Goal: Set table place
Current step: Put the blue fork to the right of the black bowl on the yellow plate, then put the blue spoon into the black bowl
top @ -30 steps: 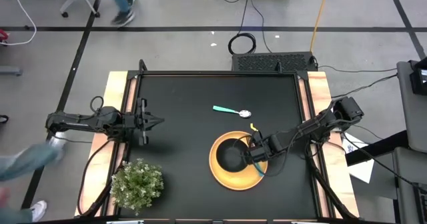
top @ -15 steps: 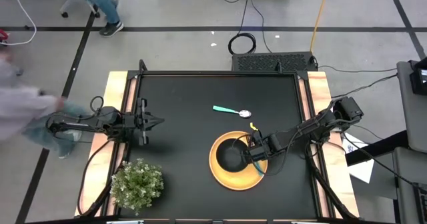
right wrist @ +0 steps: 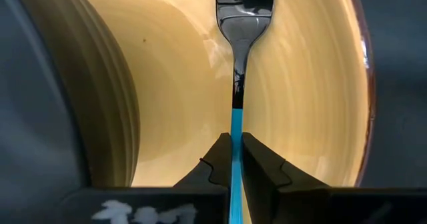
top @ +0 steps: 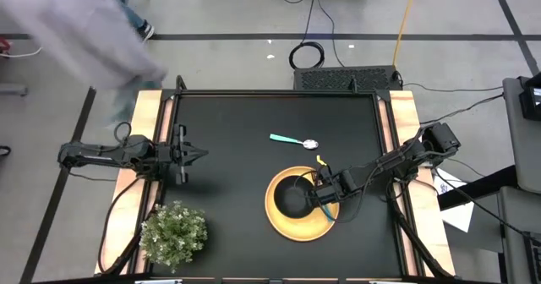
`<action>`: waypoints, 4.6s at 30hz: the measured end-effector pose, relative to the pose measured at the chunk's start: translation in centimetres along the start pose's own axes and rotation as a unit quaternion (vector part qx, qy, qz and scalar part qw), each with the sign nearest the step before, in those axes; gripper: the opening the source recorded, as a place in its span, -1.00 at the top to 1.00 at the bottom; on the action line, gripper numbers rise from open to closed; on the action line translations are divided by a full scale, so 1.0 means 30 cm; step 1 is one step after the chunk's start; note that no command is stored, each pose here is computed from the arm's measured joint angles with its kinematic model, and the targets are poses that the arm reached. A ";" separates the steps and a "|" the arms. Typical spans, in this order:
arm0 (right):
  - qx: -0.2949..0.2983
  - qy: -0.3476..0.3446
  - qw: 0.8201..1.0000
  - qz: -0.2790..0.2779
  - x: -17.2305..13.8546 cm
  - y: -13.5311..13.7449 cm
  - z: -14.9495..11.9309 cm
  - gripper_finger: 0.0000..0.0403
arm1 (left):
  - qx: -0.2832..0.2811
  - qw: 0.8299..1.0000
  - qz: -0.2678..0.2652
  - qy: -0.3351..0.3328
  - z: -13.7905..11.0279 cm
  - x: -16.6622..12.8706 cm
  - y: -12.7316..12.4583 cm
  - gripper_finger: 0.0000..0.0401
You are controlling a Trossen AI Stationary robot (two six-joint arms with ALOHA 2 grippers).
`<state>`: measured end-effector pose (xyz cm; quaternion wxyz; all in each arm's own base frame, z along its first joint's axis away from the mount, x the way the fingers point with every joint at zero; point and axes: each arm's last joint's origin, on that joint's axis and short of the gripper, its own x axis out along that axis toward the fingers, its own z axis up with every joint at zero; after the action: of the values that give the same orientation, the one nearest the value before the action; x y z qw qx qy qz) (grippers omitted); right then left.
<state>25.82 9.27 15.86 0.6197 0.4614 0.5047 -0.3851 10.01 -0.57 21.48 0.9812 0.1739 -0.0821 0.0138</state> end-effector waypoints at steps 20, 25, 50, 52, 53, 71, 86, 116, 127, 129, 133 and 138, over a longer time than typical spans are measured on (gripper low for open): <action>-0.007 0.001 1.000 0.000 0.002 0.001 0.000 0.94 | -0.001 1.000 0.000 0.000 0.000 0.000 0.000 0.90; -0.012 -0.001 1.000 -0.010 0.029 0.006 -0.002 0.93 | -0.001 1.000 0.000 0.000 0.000 0.000 0.000 0.90; -0.028 0.010 1.000 0.002 0.052 0.021 -0.007 0.83 | -0.003 1.000 0.000 0.000 0.000 0.000 0.000 0.90; -0.028 0.011 1.000 0.003 0.052 0.021 -0.008 0.80 | -0.003 1.000 0.000 0.000 0.000 0.000 0.000 0.90; -0.028 0.011 1.000 0.003 0.052 0.021 -0.008 0.79 | -0.003 1.000 0.000 0.000 0.000 0.000 0.000 0.90; -0.026 0.012 0.999 0.020 0.037 0.025 -0.007 0.68 | -0.002 1.000 0.000 0.000 0.000 0.000 0.000 0.90; -0.026 0.003 0.999 0.022 0.013 0.017 -0.003 0.68 | -0.002 1.000 -0.003 -0.001 0.000 0.000 -0.001 0.90; -0.042 -0.069 0.997 0.017 -0.078 -0.023 0.034 0.68 | -0.002 1.000 -0.014 -0.005 0.001 0.000 -0.003 0.90; -0.071 -0.070 0.995 0.017 -0.078 -0.021 0.037 0.97 | -0.002 1.000 -0.014 -0.005 0.001 0.000 -0.003 0.90; -0.080 -0.070 0.994 0.017 -0.078 -0.021 0.037 0.97 | -0.002 1.000 -0.014 -0.005 0.001 0.000 -0.003 0.90; -0.089 -0.083 0.992 0.016 -0.078 -0.021 0.039 0.99 | -0.002 1.000 -0.014 -0.005 0.001 0.000 -0.003 0.90; -0.096 -0.083 0.992 0.015 -0.078 -0.021 0.039 1.00 | 0.000 1.000 -0.014 -0.005 0.001 0.000 -0.003 0.90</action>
<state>25.09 7.99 18.12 0.7065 0.3739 0.4792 -0.3626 10.01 -0.66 21.47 0.9809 0.1749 -0.0847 -0.0012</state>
